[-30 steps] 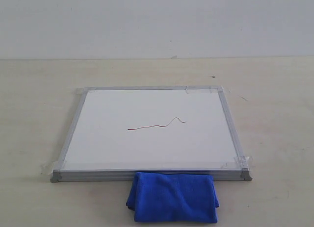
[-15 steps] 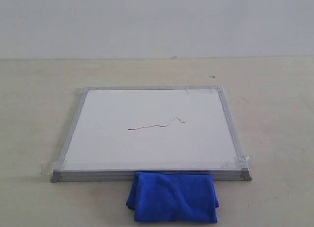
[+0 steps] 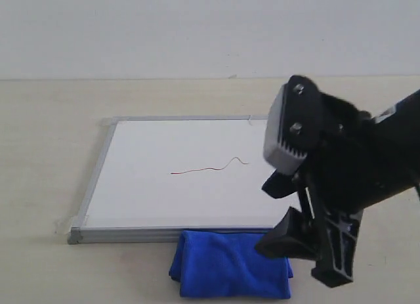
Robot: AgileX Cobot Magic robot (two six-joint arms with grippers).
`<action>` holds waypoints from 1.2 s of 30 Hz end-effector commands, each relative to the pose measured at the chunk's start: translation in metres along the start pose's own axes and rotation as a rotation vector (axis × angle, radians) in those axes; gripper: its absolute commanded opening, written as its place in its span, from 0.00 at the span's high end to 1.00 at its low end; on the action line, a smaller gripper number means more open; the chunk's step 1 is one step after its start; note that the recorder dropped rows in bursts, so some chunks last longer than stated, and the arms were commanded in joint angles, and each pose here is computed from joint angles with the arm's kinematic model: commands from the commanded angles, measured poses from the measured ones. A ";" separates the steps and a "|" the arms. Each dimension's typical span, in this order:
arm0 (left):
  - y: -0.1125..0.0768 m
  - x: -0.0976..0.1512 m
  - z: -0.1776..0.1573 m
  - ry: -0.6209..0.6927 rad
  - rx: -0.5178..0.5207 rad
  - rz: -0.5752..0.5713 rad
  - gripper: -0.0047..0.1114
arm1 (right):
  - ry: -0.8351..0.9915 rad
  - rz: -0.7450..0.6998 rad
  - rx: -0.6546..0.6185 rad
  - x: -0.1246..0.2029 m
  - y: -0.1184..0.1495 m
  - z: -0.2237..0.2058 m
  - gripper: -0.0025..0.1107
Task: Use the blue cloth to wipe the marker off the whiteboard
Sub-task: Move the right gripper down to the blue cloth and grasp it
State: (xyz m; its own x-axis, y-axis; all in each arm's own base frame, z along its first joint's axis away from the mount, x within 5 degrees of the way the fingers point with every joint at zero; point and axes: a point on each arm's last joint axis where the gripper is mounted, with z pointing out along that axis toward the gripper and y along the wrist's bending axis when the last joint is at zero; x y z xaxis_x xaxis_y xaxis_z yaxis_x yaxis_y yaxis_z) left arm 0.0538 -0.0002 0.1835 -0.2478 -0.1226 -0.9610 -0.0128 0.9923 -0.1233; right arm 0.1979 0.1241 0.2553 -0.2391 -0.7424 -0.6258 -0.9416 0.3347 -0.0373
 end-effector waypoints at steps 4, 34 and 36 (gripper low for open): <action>0.000 0.000 0.000 -0.008 0.001 -0.012 0.92 | 0.061 -0.149 -0.042 -0.005 0.000 0.052 0.39; 0.000 0.000 0.000 -0.008 0.001 -0.012 0.92 | 0.163 -0.209 -0.056 0.012 -0.009 0.106 0.39; 0.000 0.000 0.000 -0.008 0.001 -0.012 0.92 | 0.163 -0.209 -0.054 0.012 -0.009 0.106 0.39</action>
State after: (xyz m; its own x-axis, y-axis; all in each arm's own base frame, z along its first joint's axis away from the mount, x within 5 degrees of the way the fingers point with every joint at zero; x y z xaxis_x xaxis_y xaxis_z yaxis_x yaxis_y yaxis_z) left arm 0.0538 -0.0002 0.1835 -0.2478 -0.1226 -0.9610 -0.0128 0.9923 -0.1233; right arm 0.2281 0.1723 0.1644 -0.0798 -0.8787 -0.4707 -0.9849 0.1423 -0.0987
